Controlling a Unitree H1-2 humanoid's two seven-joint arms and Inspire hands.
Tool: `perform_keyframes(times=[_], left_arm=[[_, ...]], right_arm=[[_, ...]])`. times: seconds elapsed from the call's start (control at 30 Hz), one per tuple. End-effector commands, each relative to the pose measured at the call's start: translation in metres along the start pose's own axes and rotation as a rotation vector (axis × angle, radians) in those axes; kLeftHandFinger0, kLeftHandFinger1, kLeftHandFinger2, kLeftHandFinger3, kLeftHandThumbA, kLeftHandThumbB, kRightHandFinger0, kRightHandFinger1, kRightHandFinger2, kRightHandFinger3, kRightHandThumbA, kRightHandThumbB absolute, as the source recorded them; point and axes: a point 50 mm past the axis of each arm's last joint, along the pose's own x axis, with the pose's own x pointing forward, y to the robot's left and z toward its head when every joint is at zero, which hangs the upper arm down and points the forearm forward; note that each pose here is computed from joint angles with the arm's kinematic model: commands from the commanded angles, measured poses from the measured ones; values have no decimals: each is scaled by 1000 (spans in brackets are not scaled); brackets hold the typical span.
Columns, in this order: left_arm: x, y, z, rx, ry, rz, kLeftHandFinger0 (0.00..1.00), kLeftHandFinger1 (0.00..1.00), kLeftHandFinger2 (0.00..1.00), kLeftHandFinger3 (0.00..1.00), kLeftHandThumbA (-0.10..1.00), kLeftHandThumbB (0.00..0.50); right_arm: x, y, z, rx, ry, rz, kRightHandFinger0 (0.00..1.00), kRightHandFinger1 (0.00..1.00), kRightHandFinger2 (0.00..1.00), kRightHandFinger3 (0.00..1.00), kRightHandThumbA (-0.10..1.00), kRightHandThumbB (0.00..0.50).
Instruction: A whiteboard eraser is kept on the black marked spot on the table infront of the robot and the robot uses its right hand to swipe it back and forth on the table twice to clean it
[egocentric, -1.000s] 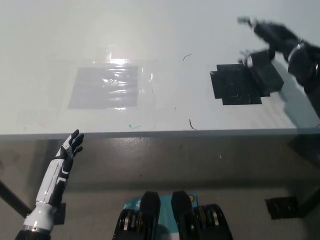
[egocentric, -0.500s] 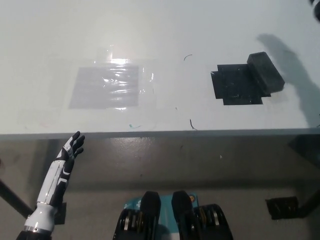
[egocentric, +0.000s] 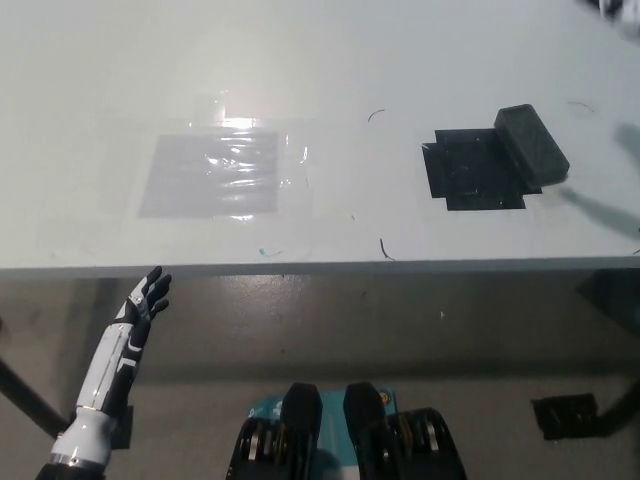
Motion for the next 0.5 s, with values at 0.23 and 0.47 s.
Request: perform_keyframes(times=[0.23, 0.47], left_arm=[[2, -13, 13, -44, -76, -69, 1000, 1000, 1000, 1000, 1000, 366], [-2, -19, 10, -47, -62, -72, 1000, 1000, 1000, 1000, 1000, 375]], right_arm=[[-216, 106, 123, 256, -236, -200, 1000, 1000, 1000, 1000, 1000, 293], [-240, 208, 63, 469, 153, -69, 1000, 1000, 1000, 1000, 1000, 233]])
